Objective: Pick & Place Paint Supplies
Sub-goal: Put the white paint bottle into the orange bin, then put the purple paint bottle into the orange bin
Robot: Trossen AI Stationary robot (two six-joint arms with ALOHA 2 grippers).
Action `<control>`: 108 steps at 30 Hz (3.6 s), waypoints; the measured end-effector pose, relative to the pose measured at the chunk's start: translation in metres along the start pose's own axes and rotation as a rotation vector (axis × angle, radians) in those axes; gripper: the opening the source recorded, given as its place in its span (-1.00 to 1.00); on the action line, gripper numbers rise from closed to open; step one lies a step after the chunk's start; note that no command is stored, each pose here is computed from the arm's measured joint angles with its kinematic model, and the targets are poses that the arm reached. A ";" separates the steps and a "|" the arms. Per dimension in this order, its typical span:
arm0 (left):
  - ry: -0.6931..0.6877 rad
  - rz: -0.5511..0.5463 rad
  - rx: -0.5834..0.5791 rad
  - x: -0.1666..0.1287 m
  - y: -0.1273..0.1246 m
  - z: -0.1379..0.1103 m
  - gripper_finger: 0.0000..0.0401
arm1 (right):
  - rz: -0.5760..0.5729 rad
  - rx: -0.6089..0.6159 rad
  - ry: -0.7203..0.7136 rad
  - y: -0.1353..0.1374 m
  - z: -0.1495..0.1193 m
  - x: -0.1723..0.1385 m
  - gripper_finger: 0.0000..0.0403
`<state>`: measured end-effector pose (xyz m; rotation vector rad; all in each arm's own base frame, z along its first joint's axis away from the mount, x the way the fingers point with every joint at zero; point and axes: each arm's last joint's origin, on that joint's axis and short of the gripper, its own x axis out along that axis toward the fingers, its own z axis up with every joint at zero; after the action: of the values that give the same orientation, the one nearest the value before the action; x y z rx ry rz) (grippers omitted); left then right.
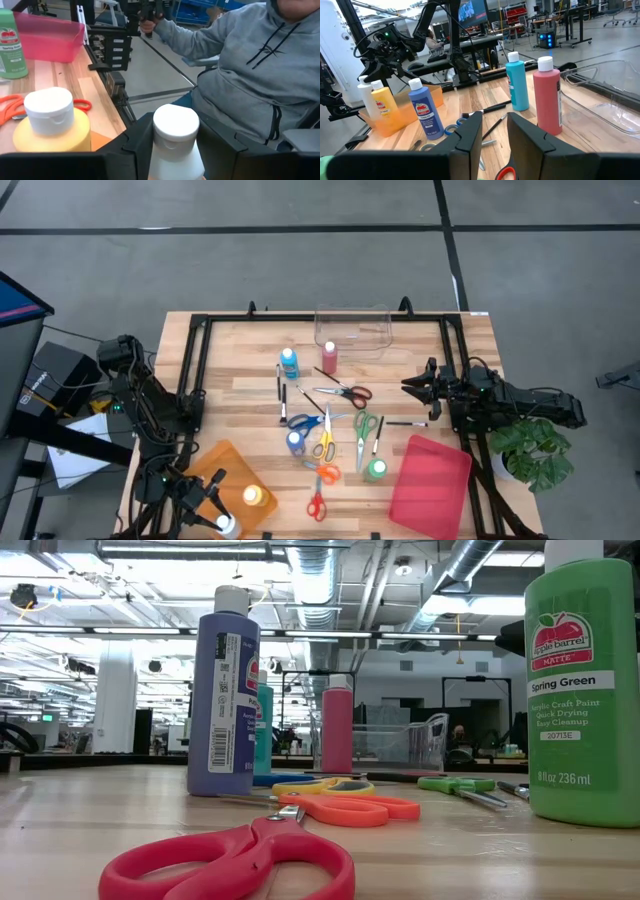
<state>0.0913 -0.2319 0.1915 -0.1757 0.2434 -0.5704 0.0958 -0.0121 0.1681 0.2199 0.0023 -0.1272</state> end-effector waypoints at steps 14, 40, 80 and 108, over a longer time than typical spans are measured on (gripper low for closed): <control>-0.017 -0.001 -0.036 0.000 -0.001 0.002 -0.23 | 0.000 0.000 0.000 0.000 0.000 0.000 -0.56; -0.306 0.349 0.309 -0.046 0.035 0.084 0.08 | 0.000 -0.010 -0.002 0.000 0.000 0.000 -0.56; 0.004 0.283 0.133 0.031 0.213 0.061 0.46 | 0.000 -0.018 0.000 0.000 0.000 0.000 -0.56; 0.065 0.275 0.126 0.039 0.218 0.047 0.42 | 0.000 -0.018 0.000 0.000 0.000 0.000 -0.56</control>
<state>0.2479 -0.0685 0.1794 -0.0003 0.2887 -0.3167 0.0958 -0.0121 0.1681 0.2016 0.0039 -0.1267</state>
